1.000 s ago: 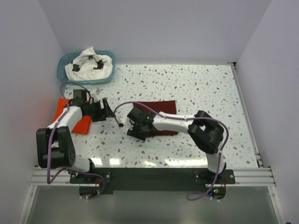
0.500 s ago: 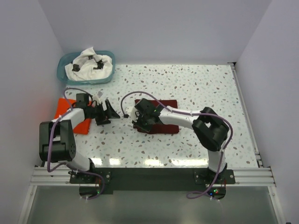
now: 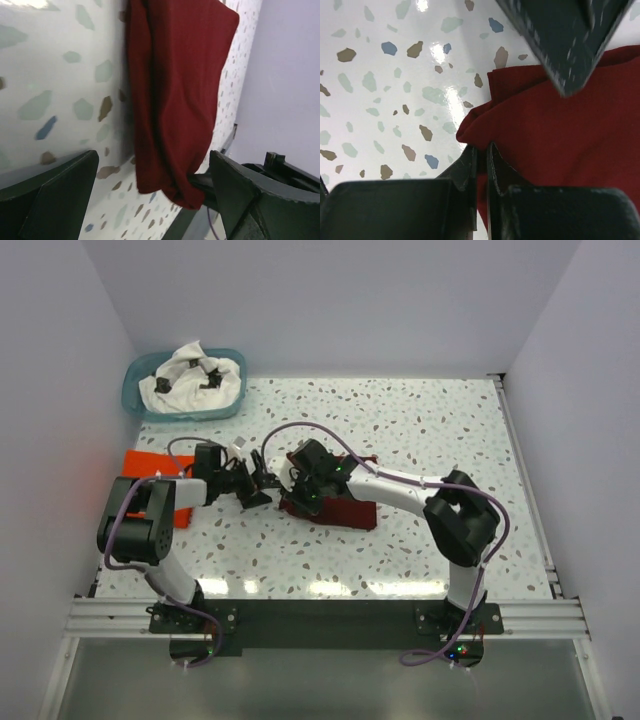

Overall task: Fold and stack the t-shirts
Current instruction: Neatly place the folded tshirt to the corner

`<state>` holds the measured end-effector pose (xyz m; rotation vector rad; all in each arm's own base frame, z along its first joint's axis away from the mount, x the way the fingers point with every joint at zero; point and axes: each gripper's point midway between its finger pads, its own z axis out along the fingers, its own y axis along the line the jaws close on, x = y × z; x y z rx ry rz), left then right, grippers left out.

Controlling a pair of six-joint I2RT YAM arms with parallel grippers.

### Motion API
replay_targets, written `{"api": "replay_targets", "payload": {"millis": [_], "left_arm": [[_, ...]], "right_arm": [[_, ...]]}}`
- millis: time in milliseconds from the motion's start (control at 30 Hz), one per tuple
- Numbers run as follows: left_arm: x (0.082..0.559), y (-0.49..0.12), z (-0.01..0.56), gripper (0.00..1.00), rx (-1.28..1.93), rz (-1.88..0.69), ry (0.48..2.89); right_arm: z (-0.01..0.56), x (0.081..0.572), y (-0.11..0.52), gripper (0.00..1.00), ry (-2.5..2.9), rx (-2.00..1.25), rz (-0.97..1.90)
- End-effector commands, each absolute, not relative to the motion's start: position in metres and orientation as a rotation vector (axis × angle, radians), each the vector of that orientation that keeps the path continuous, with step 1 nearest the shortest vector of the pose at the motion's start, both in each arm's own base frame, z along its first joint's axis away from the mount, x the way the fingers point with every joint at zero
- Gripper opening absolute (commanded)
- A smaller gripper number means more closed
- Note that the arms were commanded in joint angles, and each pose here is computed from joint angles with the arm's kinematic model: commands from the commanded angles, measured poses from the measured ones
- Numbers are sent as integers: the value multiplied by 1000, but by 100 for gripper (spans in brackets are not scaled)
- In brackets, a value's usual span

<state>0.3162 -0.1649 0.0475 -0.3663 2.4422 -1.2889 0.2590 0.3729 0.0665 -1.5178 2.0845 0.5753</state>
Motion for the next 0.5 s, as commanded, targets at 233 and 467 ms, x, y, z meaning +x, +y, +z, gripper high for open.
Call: {"api": "replay_targets", "payload": {"millis": [233, 467], "left_arm": [[306, -217, 37, 94, -447, -1496, 2469], [302, -232, 33, 80, -498, -1538, 2500]], "right_arm": [[134, 252, 413, 0, 1918, -1443, 737], [135, 251, 429, 0, 1906, -1421, 763]]}}
